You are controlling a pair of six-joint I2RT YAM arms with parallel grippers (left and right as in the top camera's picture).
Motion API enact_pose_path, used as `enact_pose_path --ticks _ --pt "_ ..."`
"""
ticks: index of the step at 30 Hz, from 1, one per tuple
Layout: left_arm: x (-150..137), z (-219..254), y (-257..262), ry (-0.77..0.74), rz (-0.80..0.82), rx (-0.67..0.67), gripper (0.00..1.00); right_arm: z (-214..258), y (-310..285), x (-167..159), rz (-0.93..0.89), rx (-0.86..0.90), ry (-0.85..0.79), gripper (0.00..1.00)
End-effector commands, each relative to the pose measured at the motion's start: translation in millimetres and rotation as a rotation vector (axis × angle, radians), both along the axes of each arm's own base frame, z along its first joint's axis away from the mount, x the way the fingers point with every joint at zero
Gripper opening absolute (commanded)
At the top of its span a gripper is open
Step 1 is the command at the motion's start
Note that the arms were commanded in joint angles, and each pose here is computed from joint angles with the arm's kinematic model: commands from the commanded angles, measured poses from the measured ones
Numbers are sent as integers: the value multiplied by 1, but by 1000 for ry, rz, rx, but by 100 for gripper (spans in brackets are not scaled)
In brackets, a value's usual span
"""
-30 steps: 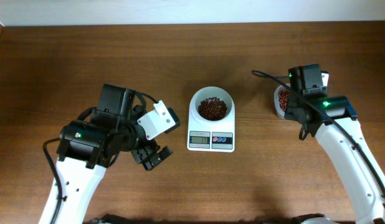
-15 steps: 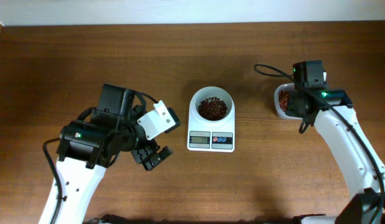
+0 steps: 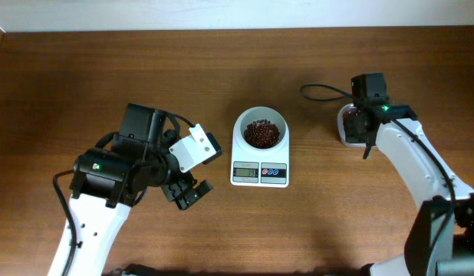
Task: Scoop and weigh 50g on scale
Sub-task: 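Scoop a small amount of red beans from the tub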
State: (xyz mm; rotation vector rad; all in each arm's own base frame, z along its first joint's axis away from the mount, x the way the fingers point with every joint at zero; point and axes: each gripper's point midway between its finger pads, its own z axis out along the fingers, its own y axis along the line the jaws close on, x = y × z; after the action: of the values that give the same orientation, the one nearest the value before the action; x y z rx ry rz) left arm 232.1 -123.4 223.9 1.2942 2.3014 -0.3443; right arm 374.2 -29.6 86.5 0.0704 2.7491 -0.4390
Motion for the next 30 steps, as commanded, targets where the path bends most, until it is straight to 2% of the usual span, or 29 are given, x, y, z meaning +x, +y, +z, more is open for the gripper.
enact_pose_path --ticks 1,17,21,25,28,30 --pt "2 7 -1 -23 -13 -13 99 -19 1 -2 -1 17 45 4" --pt "2 7 -1 -23 -13 -13 99 -22 11 -7 1 75 67 4" --pt "2 7 -1 -23 -13 -13 99 4 11 -12 1 73 123 4" --pt "2 7 -1 -23 -13 -13 99 26 10 -1 3 73 89 4" --pt "2 7 -1 -23 -13 -13 99 26 -19 -2 -17 60 98 4" --pt "2 7 -1 -23 -13 -13 99 22 -28 -6 -9 128 118 4"
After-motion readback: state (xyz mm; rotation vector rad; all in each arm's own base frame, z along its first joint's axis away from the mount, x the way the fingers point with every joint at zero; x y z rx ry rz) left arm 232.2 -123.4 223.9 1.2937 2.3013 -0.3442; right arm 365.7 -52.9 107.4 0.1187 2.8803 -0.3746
